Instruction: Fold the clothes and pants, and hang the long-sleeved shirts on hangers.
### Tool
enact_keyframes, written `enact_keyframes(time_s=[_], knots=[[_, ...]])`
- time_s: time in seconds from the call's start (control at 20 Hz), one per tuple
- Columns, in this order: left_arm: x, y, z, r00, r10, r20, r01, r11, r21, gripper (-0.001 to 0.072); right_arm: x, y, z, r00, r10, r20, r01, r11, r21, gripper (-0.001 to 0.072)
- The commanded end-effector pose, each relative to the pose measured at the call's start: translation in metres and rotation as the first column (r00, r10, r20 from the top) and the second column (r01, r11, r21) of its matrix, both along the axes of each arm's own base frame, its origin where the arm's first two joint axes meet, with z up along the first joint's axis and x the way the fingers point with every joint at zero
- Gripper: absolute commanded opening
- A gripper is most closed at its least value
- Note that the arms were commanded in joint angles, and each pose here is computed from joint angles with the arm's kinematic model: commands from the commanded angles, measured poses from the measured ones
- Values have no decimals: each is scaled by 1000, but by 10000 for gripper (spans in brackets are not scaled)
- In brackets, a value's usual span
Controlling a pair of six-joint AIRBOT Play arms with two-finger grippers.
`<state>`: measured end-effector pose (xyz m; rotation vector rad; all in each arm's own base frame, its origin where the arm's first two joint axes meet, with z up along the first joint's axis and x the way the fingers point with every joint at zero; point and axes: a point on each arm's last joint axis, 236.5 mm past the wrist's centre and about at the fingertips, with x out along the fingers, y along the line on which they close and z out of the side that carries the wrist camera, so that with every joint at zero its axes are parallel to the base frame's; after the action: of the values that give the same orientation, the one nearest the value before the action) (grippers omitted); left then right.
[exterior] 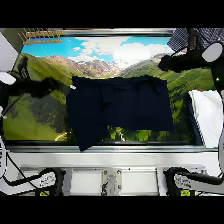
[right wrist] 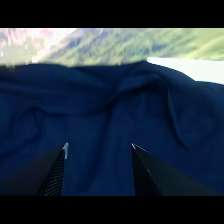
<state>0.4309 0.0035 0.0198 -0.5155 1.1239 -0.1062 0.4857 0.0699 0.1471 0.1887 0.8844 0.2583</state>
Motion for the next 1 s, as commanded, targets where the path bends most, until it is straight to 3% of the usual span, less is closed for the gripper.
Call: enact_keyframes(time_s=[0.0, 0.2, 0.4, 0.95], knots=[[-78, -3, -77, 974, 8, -228, -22, 998, -58, 630, -55, 5, -13, 996, 49, -75, -51, 998, -21, 436], [-117, -9, -125, 945, 60, -320, -89, 993, -78, 613, -93, 5, -34, 992, 46, -119, -48, 999, -15, 436], [-104, -23, -126, 962, 92, -257, -134, 979, -151, 612, -104, 12, -43, 988, 52, -145, -49, 999, 21, 436], [-91, -71, -128, 981, 5, -194, -26, 994, -108, 612, -108, 20, -42, 985, 66, -160, -58, 997, 59, 436]])
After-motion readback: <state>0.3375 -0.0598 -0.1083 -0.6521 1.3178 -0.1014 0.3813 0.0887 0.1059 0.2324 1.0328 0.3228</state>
